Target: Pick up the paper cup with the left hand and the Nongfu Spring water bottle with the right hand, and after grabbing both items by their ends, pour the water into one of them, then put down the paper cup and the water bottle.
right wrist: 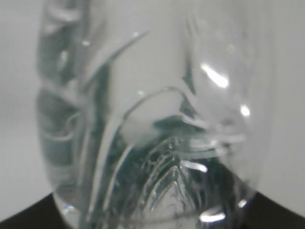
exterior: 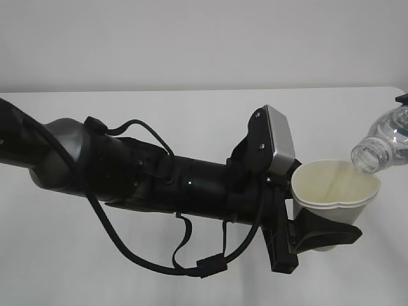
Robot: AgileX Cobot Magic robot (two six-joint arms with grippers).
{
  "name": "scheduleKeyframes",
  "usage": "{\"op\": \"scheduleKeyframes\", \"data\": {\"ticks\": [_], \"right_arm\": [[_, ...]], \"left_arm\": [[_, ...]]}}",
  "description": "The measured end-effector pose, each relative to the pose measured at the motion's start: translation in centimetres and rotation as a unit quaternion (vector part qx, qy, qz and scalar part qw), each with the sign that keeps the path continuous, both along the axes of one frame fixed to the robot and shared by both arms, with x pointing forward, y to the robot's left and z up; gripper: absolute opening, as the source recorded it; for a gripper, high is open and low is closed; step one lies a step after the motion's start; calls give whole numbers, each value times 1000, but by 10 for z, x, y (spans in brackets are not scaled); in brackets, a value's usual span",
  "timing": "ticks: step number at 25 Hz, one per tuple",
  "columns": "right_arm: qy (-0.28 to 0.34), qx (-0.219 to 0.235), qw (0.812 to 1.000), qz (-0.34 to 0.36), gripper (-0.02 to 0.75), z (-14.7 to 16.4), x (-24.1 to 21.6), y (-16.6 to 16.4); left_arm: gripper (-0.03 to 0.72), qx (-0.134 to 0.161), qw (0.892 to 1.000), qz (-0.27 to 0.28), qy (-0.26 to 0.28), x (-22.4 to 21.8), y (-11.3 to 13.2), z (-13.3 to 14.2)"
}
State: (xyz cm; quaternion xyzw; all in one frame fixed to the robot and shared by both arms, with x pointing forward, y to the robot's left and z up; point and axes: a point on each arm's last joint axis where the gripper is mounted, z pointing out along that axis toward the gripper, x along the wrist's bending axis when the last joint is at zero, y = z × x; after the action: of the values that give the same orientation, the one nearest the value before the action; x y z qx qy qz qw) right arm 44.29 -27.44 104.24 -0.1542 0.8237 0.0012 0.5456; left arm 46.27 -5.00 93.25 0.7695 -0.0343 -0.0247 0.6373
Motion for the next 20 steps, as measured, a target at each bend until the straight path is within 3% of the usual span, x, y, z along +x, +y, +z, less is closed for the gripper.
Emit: {"op": "scheduleKeyframes", "data": {"ticks": [20], "right_arm": [[0,-2,1000,1,401,0,0,0]], "left_arm": [[430,0,1000,0,0,0,0,0]]}}
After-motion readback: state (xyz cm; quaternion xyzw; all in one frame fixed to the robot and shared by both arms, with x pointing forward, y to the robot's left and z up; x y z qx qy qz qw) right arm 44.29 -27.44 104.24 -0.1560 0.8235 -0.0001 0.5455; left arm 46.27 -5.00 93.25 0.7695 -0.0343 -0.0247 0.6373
